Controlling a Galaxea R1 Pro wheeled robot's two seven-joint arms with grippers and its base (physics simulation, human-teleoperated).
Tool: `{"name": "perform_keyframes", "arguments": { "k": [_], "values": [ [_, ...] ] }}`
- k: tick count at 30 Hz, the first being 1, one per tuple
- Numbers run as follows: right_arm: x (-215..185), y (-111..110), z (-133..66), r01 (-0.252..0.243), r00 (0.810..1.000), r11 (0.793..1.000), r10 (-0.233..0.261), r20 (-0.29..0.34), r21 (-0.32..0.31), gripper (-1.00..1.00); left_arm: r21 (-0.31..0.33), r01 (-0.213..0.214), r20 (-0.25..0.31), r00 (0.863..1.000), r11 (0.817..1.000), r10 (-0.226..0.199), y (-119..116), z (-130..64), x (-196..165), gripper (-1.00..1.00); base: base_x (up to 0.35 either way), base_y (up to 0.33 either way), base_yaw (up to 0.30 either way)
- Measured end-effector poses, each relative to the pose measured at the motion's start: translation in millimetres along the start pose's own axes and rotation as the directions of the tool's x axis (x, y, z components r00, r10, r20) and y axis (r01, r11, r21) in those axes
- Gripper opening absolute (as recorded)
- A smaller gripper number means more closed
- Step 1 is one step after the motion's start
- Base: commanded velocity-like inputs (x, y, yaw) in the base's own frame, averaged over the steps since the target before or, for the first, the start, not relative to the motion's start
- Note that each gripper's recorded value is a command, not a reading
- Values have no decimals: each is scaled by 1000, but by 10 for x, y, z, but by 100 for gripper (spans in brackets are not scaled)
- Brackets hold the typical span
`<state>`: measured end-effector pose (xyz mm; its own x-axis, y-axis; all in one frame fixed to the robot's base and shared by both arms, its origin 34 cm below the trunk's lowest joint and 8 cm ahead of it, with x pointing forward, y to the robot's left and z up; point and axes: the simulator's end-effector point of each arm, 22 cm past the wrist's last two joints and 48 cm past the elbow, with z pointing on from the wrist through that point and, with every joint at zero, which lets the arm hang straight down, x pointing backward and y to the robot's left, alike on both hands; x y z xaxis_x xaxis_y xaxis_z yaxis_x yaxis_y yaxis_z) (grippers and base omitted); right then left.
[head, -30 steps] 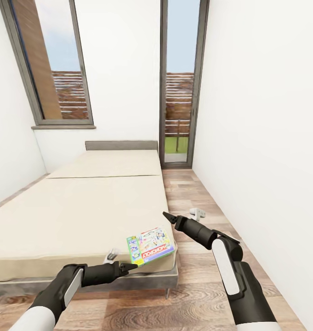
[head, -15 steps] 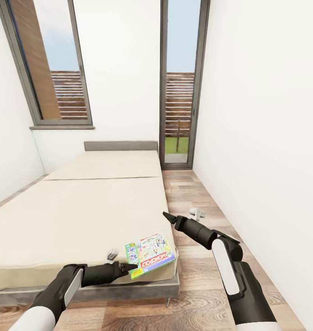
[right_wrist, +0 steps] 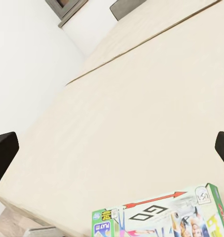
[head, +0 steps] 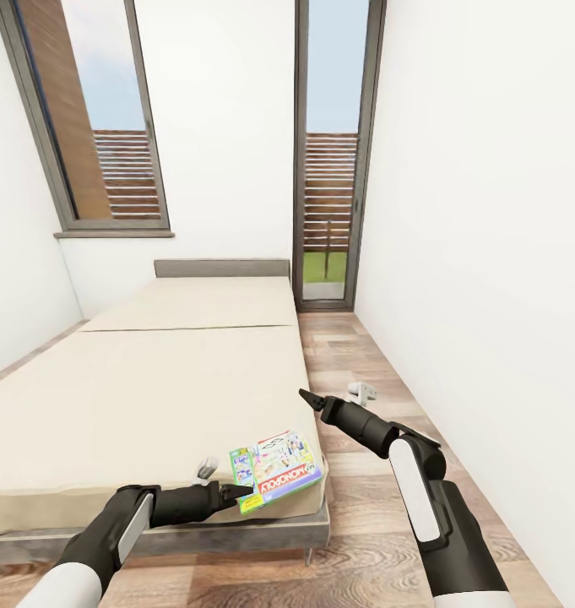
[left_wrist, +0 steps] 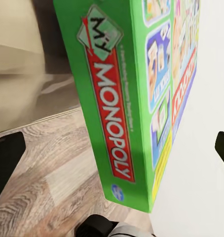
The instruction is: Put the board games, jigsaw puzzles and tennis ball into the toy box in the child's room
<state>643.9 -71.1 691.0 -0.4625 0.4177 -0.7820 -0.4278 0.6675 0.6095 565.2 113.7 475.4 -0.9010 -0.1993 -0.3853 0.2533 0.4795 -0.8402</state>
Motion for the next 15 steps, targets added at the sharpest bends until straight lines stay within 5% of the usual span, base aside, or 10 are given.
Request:
{"name": "perform_keyframes", "arguments": {
  "k": [15],
  "values": [
    [0, 0, 0, 0, 1000, 1000, 0, 0, 0, 100, 4, -3, 4, 1000, 1000, 3, -8, -1, -11, 100, 0, -59, 0]
  ]
}}
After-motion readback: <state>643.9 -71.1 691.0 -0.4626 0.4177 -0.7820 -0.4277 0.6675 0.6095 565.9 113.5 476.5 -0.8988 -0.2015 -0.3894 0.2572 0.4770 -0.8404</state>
